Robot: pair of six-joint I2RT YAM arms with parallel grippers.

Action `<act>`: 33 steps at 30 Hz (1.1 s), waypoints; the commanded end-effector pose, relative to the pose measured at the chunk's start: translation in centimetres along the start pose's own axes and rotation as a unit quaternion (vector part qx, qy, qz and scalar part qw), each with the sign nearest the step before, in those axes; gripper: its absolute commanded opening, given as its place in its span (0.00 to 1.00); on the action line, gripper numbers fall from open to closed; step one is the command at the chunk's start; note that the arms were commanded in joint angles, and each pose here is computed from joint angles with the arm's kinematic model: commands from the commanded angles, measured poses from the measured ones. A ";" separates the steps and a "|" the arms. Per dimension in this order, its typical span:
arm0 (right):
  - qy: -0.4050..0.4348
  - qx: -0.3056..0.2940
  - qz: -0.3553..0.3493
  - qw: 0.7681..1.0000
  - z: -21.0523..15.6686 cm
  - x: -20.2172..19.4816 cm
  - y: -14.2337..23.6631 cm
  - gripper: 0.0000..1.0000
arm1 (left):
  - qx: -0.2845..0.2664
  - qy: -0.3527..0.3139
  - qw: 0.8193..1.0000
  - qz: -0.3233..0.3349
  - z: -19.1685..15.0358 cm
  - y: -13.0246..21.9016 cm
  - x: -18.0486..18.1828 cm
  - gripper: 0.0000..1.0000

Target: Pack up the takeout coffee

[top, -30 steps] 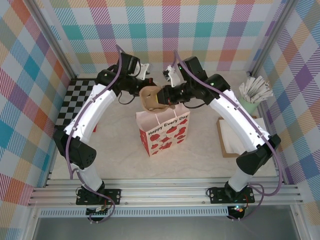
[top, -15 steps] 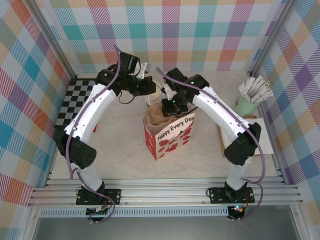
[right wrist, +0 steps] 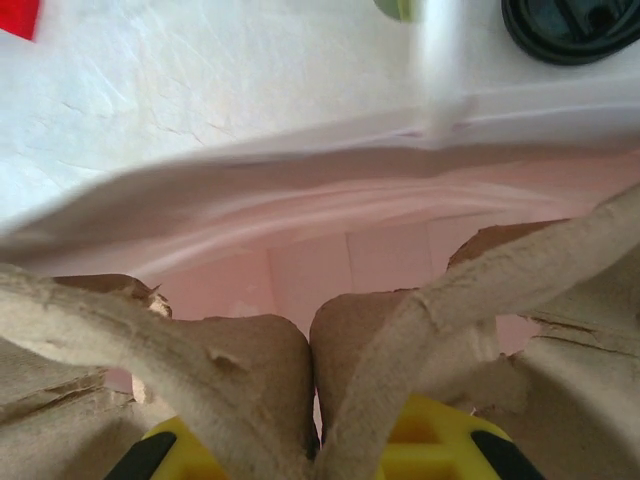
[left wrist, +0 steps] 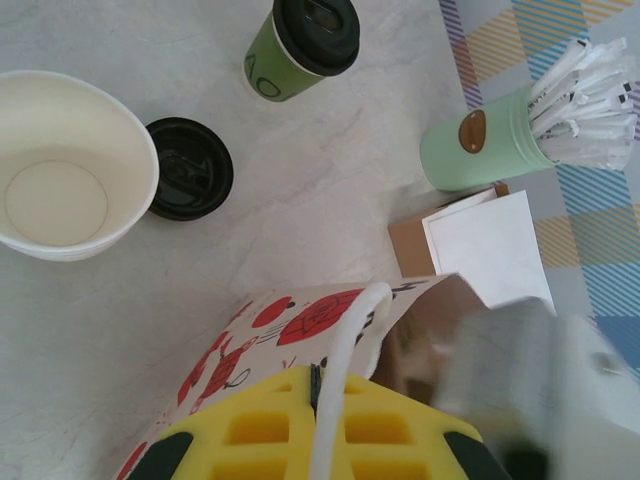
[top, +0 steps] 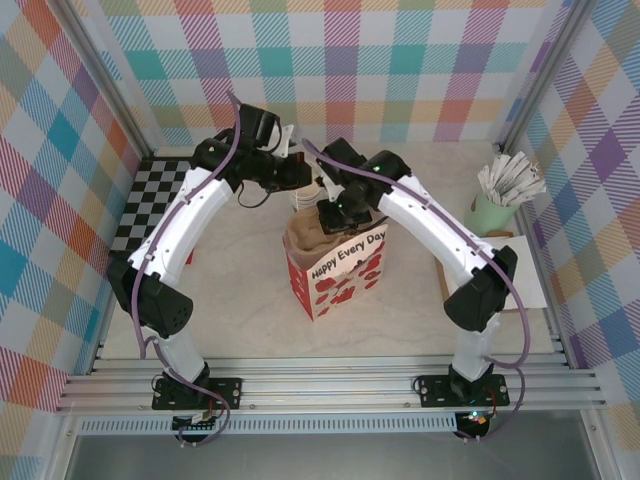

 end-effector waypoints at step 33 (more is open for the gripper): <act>-0.048 -0.287 0.066 0.955 1.6 -3.2 14.1 0.00 | -0.016 -0.148 0.977 -0.155 -11.9 12.8 -1.4 0.92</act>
Point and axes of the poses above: each hand's point on the last joint's axis, 136 mm out from that joint toward the fingers, its own y axis back along the fingers, its own x axis along the line the jaws close on, z = x × y, the point moved 3 cm from there along y, back along the fingers, and after that the axes turned 14 degrees about y, right-handed, at the moved point
